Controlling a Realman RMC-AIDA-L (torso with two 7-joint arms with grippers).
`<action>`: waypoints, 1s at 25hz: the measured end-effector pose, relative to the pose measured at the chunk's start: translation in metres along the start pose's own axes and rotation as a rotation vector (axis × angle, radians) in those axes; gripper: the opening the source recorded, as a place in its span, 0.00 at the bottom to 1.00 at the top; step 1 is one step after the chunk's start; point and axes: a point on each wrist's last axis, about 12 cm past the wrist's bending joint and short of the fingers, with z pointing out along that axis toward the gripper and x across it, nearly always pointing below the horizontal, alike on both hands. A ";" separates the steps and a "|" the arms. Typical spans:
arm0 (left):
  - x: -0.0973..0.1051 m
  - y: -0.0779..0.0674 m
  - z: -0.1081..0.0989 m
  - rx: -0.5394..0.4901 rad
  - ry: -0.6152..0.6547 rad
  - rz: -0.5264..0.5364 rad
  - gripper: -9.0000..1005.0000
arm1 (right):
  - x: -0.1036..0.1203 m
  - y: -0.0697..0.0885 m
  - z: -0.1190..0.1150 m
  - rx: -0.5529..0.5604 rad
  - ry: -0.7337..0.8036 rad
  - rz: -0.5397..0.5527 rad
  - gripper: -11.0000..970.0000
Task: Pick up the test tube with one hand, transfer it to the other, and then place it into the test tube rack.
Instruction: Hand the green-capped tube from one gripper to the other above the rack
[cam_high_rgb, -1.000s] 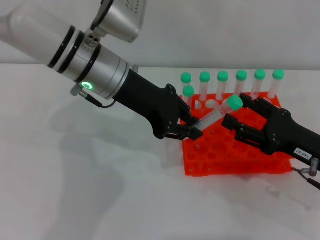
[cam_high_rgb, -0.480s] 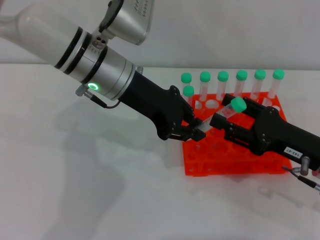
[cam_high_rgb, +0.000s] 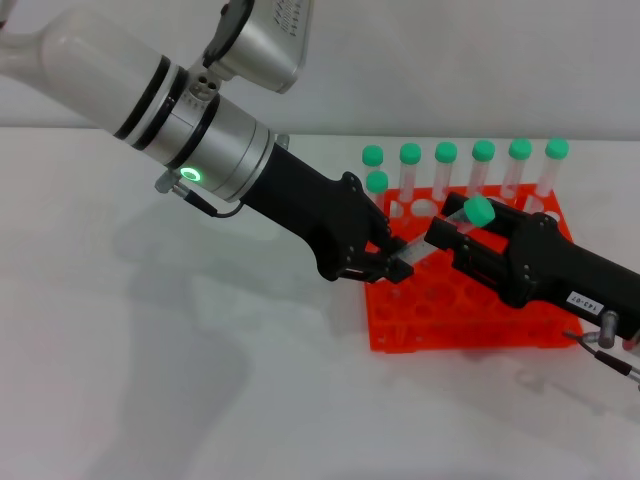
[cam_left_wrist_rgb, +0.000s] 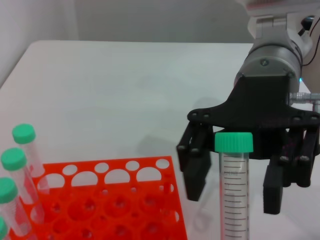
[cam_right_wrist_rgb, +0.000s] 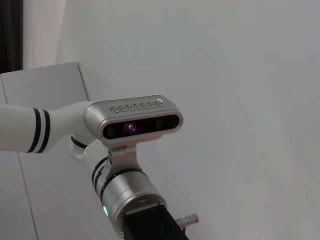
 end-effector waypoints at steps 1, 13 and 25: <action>0.000 0.000 0.000 0.000 0.002 0.000 0.21 | 0.000 0.000 0.000 -0.002 0.001 0.000 0.53; 0.002 0.000 0.000 -0.006 0.009 -0.008 0.21 | 0.003 0.005 0.005 -0.048 0.034 -0.007 0.28; 0.003 0.000 0.001 -0.004 0.009 -0.015 0.21 | 0.002 0.005 0.003 -0.040 0.026 -0.012 0.06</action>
